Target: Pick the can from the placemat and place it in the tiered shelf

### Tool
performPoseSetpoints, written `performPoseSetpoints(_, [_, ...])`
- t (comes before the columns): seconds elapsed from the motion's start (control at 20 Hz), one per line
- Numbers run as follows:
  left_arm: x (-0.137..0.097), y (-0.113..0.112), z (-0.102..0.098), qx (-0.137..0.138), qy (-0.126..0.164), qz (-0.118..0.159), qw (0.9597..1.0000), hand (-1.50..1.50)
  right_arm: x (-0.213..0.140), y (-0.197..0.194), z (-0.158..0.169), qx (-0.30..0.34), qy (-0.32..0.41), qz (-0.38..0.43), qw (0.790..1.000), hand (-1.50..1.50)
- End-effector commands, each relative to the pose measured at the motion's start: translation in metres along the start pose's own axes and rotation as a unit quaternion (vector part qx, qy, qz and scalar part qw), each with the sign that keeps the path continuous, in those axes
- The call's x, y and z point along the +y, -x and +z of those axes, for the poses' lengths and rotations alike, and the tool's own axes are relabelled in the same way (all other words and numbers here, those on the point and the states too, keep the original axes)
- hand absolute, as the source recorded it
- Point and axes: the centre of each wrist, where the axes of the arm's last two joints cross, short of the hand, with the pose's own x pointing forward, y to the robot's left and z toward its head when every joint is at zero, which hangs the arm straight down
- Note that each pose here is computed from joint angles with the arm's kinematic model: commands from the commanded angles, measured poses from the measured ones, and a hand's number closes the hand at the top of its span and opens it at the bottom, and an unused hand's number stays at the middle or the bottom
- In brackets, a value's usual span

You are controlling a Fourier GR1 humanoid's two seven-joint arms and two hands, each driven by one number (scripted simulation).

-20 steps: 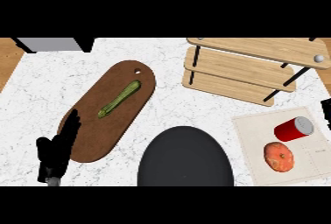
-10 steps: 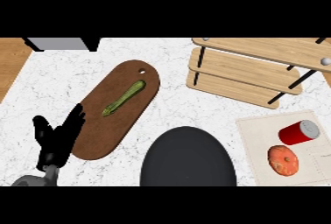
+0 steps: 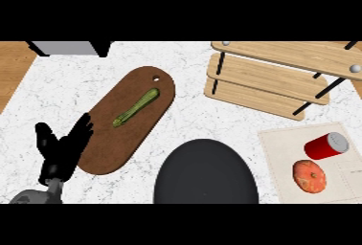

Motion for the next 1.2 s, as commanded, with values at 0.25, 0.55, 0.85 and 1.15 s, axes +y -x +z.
performPoseSetpoints(0.25, [0.011, 0.016, -0.002, 0.011, -0.013, -0.003, 0.9999, 0.00, 0.027, -0.059, -0.039, 0.052, -0.027, 0.061, 0.996, -1.50])
performPoseSetpoints(0.55, [-0.002, -0.009, -0.008, 0.017, -0.012, -0.004, 0.9998, 0.00, 0.049, -0.069, -0.069, 0.109, 0.000, 0.118, 0.987, -1.50])
performPoseSetpoints(0.85, [0.000, 0.000, -0.009, 0.018, -0.006, 0.000, 0.9998, 0.00, 0.097, -0.088, -0.081, 0.148, -0.044, 0.147, 0.977, -1.50])
performPoseSetpoints(1.15, [0.013, 0.004, -0.013, 0.016, 0.001, 0.006, 0.9999, 0.00, 0.127, -0.076, -0.089, 0.168, -0.062, 0.177, 0.968, -1.50])
